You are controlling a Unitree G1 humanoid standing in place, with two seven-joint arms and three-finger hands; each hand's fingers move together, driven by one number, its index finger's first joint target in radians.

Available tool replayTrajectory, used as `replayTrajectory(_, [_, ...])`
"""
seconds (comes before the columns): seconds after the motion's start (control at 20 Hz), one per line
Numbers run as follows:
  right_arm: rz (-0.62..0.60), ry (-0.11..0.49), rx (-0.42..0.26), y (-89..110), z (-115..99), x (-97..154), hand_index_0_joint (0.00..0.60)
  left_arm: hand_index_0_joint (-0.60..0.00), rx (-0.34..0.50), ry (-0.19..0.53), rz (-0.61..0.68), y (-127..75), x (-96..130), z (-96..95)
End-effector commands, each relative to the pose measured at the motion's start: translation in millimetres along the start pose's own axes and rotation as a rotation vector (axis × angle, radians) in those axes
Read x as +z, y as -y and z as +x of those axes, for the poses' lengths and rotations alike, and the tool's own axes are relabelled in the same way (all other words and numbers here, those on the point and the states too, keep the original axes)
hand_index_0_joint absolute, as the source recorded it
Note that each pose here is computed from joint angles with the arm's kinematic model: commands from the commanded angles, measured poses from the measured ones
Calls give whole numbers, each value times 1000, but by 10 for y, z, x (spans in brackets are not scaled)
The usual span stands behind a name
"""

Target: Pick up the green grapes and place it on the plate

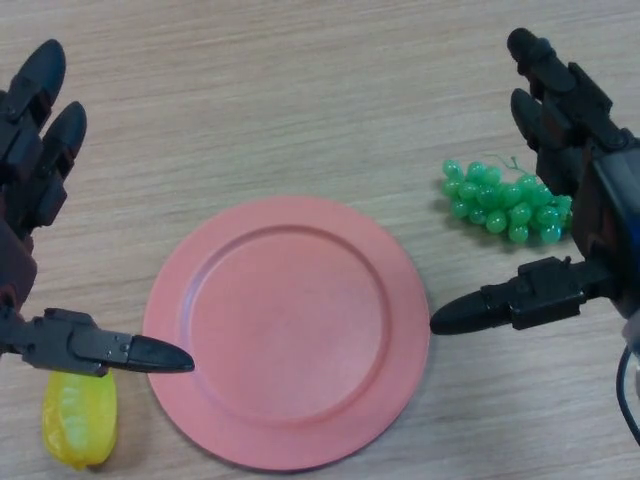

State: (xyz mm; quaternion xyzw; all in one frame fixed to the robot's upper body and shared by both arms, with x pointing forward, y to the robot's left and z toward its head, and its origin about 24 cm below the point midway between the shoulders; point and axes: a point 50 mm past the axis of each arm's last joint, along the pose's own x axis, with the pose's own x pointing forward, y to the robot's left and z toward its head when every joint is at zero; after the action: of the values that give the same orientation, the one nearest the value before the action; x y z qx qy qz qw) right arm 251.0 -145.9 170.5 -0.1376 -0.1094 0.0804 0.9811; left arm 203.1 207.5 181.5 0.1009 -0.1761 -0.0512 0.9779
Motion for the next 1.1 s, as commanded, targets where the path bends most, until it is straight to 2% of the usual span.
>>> replayTrajectory(0.05, [-89,223,-76,196,52,333,0,0,-5,203,104,-43,293,-32])
replayTrajectory(0.45, [-215,101,-151,519,603,-22,0,0,-17,206,98,-51,306,-61])
replayTrajectory(0.6, [-315,54,-177,670,795,-239,0,0,-4,213,78,-64,303,-97])
replayTrajectory(0.7, [-362,12,-178,721,865,-384,0,0,7,213,82,-82,295,-127])
replayTrajectory(0.85, [-381,-35,-151,683,917,-540,0,0,25,208,79,-104,291,-154])
replayTrajectory(0.95, [-387,-45,-149,668,926,-577,200,0,27,208,79,-106,291,-161])
replayTrajectory(1.0, [-407,-58,-145,656,927,-618,350,0,30,210,78,-110,293,-170])
replayTrajectory(1.05, [-432,-72,-141,646,925,-658,450,0,33,211,79,-112,294,-180])
replayTrajectory(1.1, [-505,-101,-128,624,913,-745,592,0,45,212,82,-119,287,-212])
